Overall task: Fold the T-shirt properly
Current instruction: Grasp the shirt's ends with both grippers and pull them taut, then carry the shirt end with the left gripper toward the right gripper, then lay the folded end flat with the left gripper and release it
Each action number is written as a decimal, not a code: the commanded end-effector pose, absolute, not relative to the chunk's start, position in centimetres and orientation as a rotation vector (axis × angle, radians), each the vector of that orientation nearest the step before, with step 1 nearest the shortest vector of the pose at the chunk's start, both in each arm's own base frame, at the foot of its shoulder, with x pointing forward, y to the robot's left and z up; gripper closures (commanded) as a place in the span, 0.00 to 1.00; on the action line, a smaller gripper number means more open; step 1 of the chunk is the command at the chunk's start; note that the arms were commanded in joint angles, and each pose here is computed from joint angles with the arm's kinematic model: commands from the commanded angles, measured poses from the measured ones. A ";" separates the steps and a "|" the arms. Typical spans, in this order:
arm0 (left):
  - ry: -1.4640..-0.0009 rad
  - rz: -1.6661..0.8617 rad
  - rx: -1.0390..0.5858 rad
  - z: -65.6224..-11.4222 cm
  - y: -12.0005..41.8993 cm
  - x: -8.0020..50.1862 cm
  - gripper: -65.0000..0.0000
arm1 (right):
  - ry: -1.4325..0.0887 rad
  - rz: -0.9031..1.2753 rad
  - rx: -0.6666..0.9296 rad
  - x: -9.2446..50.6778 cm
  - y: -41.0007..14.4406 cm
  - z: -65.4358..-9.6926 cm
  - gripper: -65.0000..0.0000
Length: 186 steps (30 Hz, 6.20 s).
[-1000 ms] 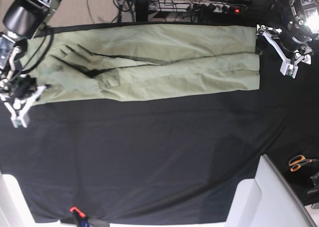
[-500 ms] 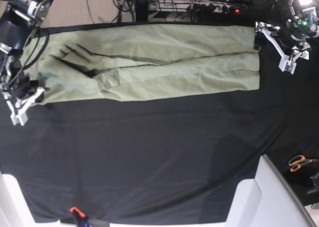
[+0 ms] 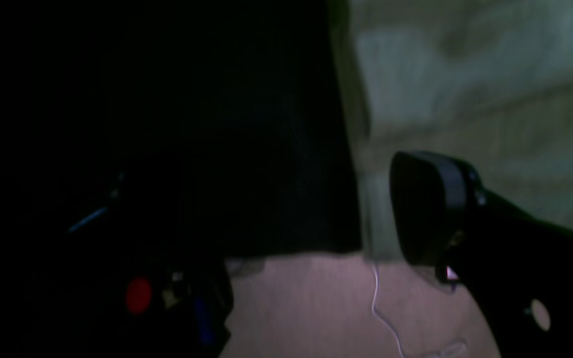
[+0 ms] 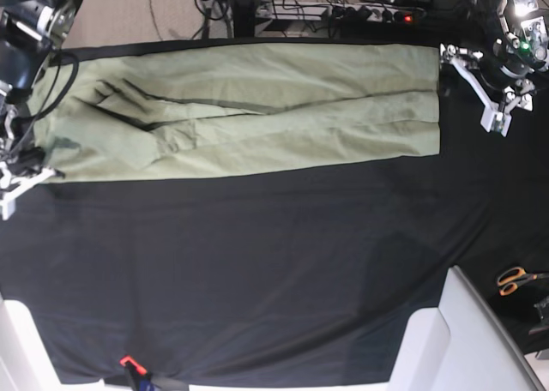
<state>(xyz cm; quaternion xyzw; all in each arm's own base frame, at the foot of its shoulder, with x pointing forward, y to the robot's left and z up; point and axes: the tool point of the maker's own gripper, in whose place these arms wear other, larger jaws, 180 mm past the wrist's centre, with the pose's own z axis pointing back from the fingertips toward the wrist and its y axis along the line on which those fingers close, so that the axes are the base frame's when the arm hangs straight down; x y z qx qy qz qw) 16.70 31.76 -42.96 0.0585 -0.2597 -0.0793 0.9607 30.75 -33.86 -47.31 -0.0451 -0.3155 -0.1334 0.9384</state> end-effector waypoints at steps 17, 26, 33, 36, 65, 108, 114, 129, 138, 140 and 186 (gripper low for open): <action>-0.779 0.026 -0.047 -40.1 32.4 19.3 0.87 | -1.101 -0.129 -0.219 29.7 -30.5 -34.3 0.97; -0.811 0.104 -0.269 -40.6 32.6 18.6 0.64 | -0.992 -0.108 -0.208 26.1 -29.9 -37.6 0.97; -0.807 0.210 -0.304 -42.5 32.2 18.0 0.00 | -0.954 -0.063 -0.175 25.3 -28.3 -38.8 0.97; -0.780 0.327 -0.307 -44.7 33.6 17.1 0.00 | -0.941 -0.043 -0.161 25.1 -27.5 -39.3 0.97; -0.616 0.387 -0.494 -51.2 26.0 17.1 0.34 | -0.922 -0.033 -0.149 24.5 -27.0 -39.9 0.97; -0.669 -0.529 0.162 -41.2 12.6 23.4 1.00 | -0.910 -0.030 -0.142 24.1 -26.7 -40.2 0.97; -0.723 -0.612 0.074 -40.8 6.6 23.8 1.00 | -0.910 -0.030 -0.142 24.1 -26.7 -40.2 0.97; -0.670 -0.722 -0.029 -43.9 0.3 22.7 1.00 | -0.911 -0.033 -0.143 24.0 -26.8 -40.2 0.97; -0.686 -0.682 0.004 -43.9 0.7 24.2 1.00 | -0.911 -0.032 -0.142 24.1 -26.8 -40.2 0.97; -0.689 -0.683 0.005 -43.9 0.7 24.4 1.00 | -0.911 -0.032 -0.142 24.1 -26.8 -40.2 0.97; -0.681 -0.691 -0.113 -44.6 -2.6 24.7 1.00 | -0.916 -0.030 -0.142 24.3 -26.8 -40.1 0.97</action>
